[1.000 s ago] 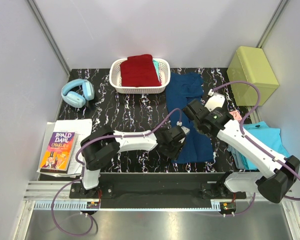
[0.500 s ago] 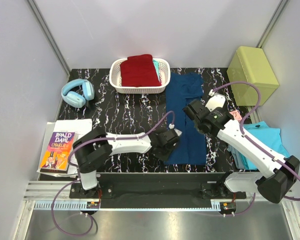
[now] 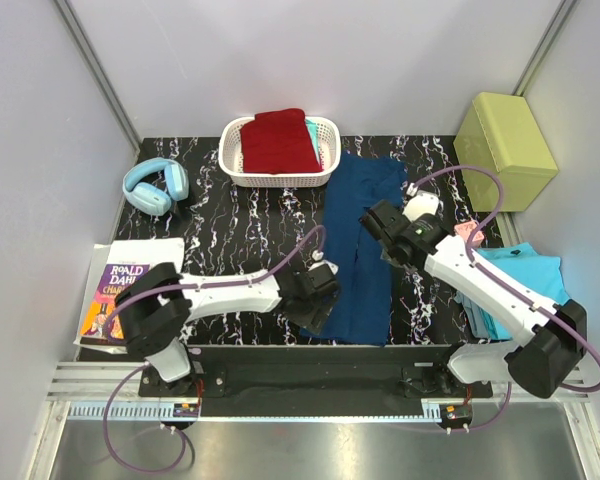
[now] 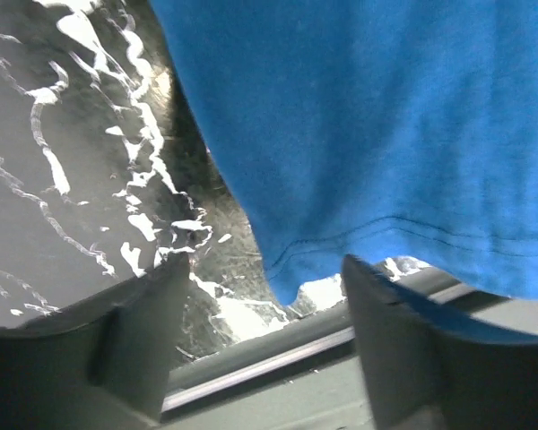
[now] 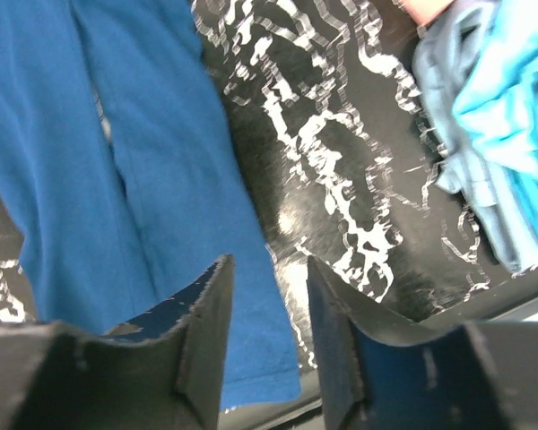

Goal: Fold and stack the t-shirts
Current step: Grab the bottom of the folded rectangular tshirt with both arms

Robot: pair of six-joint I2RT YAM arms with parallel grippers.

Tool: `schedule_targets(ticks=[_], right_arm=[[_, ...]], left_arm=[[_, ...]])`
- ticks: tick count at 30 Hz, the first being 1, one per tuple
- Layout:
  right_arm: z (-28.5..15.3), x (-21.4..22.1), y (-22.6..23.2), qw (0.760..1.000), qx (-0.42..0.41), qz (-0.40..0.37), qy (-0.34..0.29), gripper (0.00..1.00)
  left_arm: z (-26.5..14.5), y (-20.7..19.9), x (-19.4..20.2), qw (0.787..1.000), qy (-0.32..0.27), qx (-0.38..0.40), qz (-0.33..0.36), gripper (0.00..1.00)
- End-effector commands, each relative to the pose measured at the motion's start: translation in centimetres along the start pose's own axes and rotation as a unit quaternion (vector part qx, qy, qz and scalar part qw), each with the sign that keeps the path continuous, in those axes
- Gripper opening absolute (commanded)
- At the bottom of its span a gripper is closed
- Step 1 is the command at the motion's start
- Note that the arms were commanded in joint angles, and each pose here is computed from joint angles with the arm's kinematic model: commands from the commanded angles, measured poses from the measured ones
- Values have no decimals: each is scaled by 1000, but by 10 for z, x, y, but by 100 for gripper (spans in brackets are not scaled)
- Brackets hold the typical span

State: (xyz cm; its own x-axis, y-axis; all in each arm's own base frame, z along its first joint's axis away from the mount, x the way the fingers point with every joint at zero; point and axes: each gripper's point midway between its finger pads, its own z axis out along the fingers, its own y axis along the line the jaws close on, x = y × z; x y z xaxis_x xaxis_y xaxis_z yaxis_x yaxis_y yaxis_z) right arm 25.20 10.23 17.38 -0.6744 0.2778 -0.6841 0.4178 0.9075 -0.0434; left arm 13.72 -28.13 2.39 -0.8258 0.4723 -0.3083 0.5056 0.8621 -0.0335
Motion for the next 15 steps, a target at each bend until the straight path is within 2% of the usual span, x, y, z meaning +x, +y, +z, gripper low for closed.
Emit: schedule_targets(ticks=[1, 3, 6, 10, 15], right_arm=[[7, 21, 8, 999, -19, -25, 45, 47], [9, 53, 6, 994, -28, -33, 102, 48], [9, 86, -9, 988, -35, -31, 147, 46], [3, 118, -28, 981, -49, -30, 187, 47], [-7, 134, -37, 978, -53, -21, 202, 46]], left_arm=[[-37, -3, -36, 995, -97, 21, -11, 83], [-47, -2, -41, 993, -117, 29, -10, 84], [-52, -1, -42, 991, -128, 34, -9, 83], [-48, 2, -35, 992, -123, 32, -13, 81], [-48, 2, -36, 991, -132, 35, -13, 80]])
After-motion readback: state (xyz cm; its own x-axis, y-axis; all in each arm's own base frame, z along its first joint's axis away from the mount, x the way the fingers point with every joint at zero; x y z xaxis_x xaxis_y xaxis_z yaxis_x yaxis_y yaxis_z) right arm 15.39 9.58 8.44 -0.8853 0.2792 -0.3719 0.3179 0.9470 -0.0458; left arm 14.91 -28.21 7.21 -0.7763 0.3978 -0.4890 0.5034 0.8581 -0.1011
